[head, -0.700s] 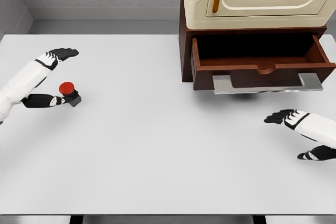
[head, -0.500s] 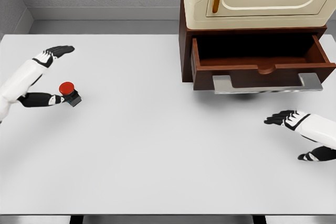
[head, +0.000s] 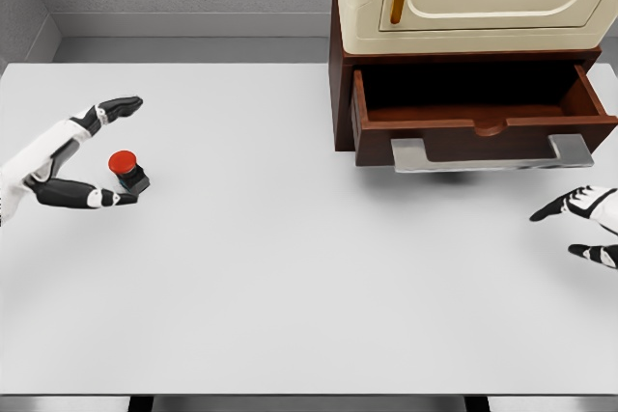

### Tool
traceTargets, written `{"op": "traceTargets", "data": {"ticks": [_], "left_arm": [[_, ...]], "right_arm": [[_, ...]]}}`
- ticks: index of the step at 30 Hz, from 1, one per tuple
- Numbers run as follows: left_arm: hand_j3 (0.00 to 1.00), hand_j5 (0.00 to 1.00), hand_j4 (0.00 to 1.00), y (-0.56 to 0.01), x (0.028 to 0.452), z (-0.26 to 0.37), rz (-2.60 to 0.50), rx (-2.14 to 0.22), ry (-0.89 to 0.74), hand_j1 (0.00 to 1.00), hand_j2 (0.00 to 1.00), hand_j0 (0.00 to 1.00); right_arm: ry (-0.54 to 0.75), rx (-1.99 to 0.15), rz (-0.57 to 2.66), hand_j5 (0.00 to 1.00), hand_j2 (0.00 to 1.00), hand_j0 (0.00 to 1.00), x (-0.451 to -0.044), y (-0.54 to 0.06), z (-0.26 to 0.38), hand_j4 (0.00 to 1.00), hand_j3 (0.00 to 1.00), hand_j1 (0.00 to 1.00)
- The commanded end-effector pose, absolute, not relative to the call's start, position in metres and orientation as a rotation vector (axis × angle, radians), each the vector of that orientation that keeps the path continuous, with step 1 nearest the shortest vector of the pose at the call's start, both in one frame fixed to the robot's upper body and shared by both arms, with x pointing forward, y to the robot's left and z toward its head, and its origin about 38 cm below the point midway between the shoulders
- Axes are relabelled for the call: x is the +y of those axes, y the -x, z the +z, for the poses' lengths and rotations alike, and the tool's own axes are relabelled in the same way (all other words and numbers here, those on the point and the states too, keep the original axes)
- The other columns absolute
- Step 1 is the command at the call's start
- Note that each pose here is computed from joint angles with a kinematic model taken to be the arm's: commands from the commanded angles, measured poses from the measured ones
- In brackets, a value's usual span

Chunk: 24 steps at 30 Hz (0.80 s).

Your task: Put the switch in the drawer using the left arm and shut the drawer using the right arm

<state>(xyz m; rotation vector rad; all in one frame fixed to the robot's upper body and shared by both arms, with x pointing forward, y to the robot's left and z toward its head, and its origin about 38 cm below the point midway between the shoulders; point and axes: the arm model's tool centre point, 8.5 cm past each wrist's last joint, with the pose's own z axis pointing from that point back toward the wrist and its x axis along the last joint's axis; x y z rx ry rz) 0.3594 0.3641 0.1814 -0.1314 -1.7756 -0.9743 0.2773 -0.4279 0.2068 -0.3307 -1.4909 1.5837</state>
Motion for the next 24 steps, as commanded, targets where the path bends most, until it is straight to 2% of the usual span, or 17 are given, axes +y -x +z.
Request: {"op": "traceTargets", "data": {"ticks": [1,5,7,15,24], "left_arm": [[0.99,0.99,0.99,-0.362,0.365,0.167,-0.899,-1.643,0.209,0.99,0.99,0.99],[0.99,0.99,0.99,-0.381,0.371,0.151,-0.762,-1.526,0.216,0.99,0.99,0.99],[1.00,1.00,1.00,-0.387,0.378,0.146,-0.724,-1.504,0.204,1.00,1.00,1.00],[1.00,1.00,1.00,-0.393,0.379,0.116,-0.614,-1.482,0.216,1.00,1.00,1.00],[0.99,0.99,0.99,-0.398,0.390,0.115,-0.567,-1.492,0.196,0.99,0.99,0.99]], "right_arm": [[0.321,-1.506,1.568,0.65,0.65,0.65,-0.428,-0.278,0.210,0.65,0.65,0.65],[0.318,-1.512,1.564,0.67,0.67,0.67,-0.428,-0.277,0.210,0.67,0.67,0.67],[0.273,-1.518,1.560,0.67,0.67,0.67,-0.428,-0.277,0.215,0.67,0.67,0.67],[0.271,-1.513,1.566,0.68,0.68,0.68,-0.429,-0.277,0.215,0.68,0.68,0.68],[0.270,-1.519,1.562,0.68,0.68,0.68,-0.429,-0.277,0.217,0.68,0.68,0.68]]}}
